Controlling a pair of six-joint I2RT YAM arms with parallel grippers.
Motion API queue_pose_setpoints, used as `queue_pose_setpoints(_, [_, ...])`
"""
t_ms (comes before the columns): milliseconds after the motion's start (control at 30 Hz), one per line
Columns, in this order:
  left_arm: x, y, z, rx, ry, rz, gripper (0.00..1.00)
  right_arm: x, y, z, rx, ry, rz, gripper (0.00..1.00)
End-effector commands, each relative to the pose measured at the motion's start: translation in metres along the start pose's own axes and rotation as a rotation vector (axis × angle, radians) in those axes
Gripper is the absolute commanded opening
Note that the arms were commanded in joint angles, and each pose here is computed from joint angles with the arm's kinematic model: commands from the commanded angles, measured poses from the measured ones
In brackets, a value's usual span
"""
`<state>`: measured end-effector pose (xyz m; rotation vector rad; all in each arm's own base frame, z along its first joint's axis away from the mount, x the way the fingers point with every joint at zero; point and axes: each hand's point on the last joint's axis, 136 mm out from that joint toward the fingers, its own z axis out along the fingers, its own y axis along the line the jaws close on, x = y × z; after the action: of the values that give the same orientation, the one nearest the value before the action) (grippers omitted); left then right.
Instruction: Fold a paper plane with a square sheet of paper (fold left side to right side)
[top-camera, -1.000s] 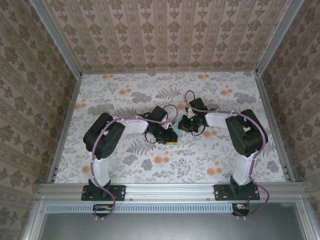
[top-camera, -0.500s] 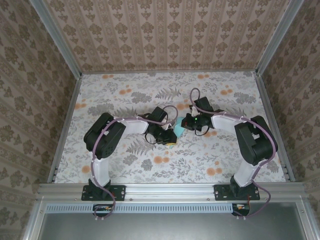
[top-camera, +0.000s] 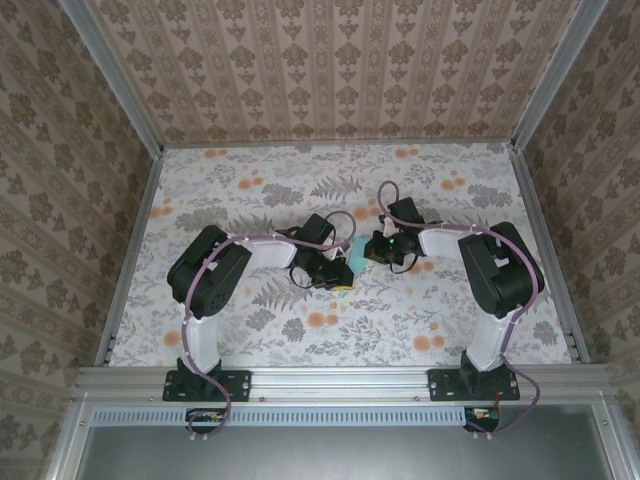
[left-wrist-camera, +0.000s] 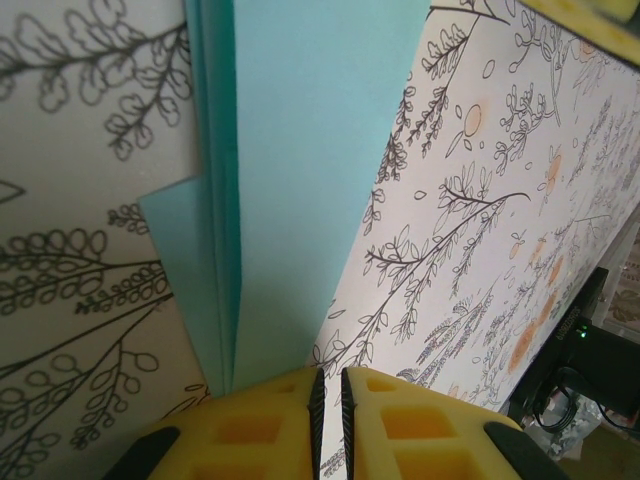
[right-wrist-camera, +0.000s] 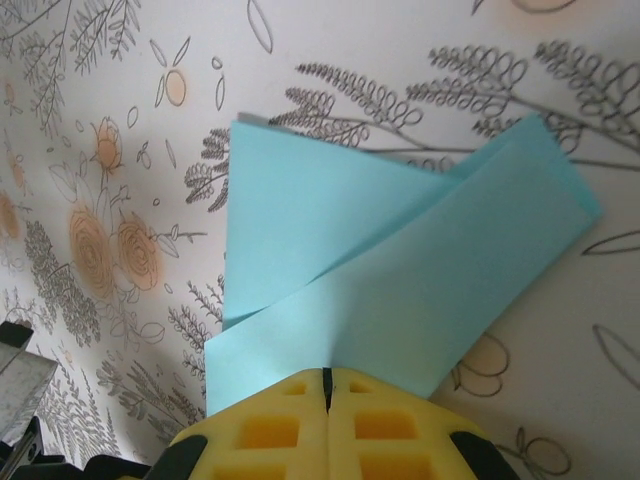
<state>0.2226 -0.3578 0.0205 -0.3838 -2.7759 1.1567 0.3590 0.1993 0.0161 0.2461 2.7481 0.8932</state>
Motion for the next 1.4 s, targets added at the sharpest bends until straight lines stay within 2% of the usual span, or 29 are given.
queue_pose_setpoints(0, [0.025, 0.044, 0.009, -0.137, 0.056, -0.076, 0.17, -0.017, -0.016, 0.002, 0.041, -0.037, -0.007, 0.02])
queue_pose_setpoints(767, [0.030, 0.052, 0.013, -0.132, 0.063, -0.101, 0.17, -0.077, -0.050, -0.014, -0.015, -0.104, 0.095, 0.03])
queue_pose_setpoints(900, [0.022, 0.038, 0.010, -0.089, 0.036, -0.065, 0.20, -0.085, -0.044, -0.023, -0.024, -0.126, 0.085, 0.03])
queue_pose_setpoints(1033, [0.007, 0.006, -0.002, 0.004, -0.009, 0.004, 0.26, -0.094, -0.039, -0.043, -0.012, -0.168, 0.071, 0.04])
queue_pose_setpoints(1167, [-0.012, -0.030, -0.025, 0.097, -0.079, 0.086, 0.35, -0.094, -0.032, -0.067, 0.012, -0.209, 0.057, 0.10])
queue_pose_setpoints(1267, [-0.029, -0.058, -0.055, 0.161, -0.161, 0.154, 0.42, -0.085, -0.027, -0.087, 0.050, -0.244, 0.063, 0.21])
queue_pose_setpoints(1367, [-0.039, -0.070, -0.089, 0.173, -0.255, 0.208, 0.48, -0.065, -0.023, -0.103, 0.124, -0.255, 0.062, 0.34])
